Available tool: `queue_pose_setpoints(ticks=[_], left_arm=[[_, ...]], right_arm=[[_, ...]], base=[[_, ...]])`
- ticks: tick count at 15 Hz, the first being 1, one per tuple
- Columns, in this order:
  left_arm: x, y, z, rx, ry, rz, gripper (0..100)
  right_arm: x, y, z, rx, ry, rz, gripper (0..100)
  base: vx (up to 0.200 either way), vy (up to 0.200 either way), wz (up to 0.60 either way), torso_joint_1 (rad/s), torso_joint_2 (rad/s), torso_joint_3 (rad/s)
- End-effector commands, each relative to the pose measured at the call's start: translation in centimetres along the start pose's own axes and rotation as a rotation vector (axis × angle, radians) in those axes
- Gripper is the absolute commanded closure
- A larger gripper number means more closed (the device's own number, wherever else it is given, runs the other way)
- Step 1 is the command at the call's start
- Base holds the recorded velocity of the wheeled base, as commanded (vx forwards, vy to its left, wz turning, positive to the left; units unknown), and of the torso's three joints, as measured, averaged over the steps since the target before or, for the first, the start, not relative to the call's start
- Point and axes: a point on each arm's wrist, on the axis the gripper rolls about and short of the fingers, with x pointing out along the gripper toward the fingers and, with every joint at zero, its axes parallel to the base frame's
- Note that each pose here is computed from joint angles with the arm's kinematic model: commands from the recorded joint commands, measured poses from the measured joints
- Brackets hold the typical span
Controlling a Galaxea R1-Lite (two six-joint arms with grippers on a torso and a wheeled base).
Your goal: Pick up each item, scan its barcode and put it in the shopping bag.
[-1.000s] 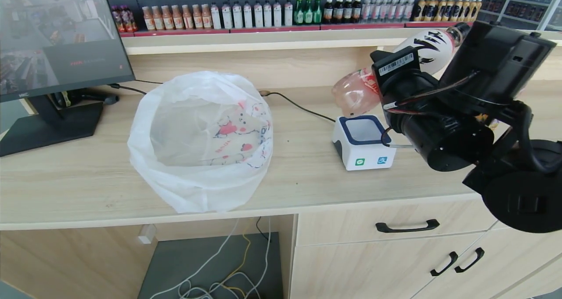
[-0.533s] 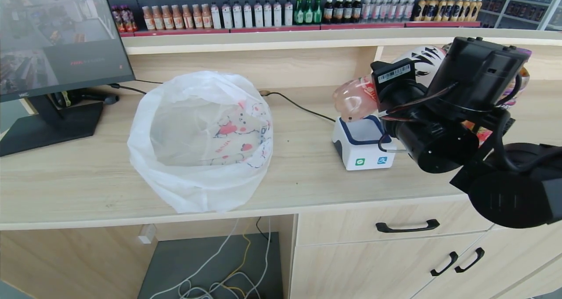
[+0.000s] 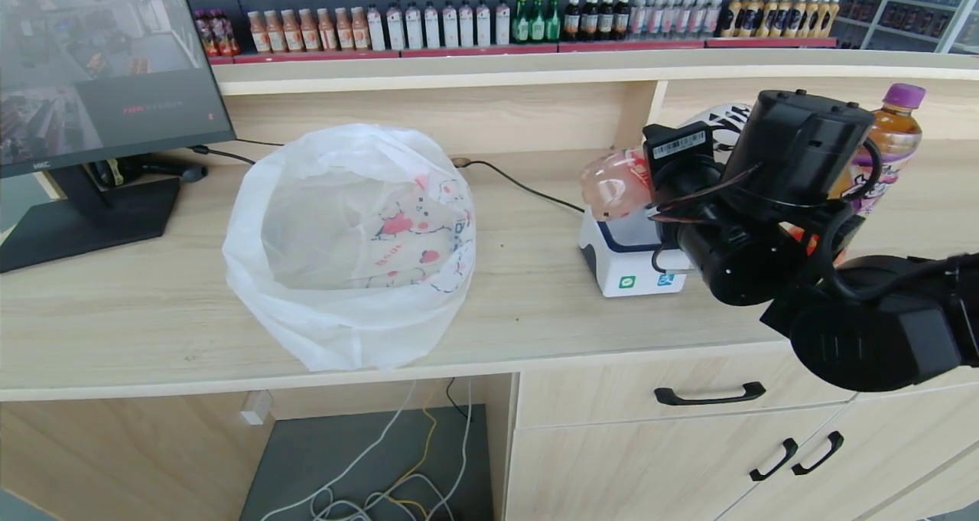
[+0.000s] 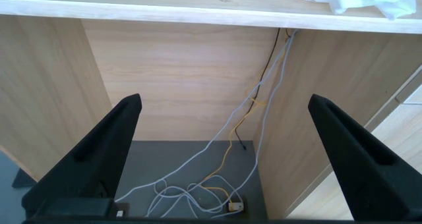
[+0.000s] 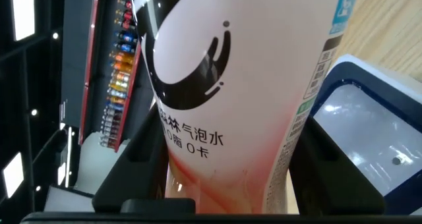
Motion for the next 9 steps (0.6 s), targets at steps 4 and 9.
queue_pose_setpoints(ticks=[4,9], left_arm=[[0.0,0.0,0.0,0.0,0.0,0.0,0],[0.0,0.0,0.0,0.0,0.0,0.0,0]], right_arm=[[1.6,-0.8,-0.6,0.003,-0.015,-0.016,100],[2.5,-1.6,-0.7,0.019,-0.029,-0.034,100]], base=[[0.0,0.0,0.0,0.0,0.0,0.0],[0.0,0.0,0.0,0.0,0.0,0.0]])
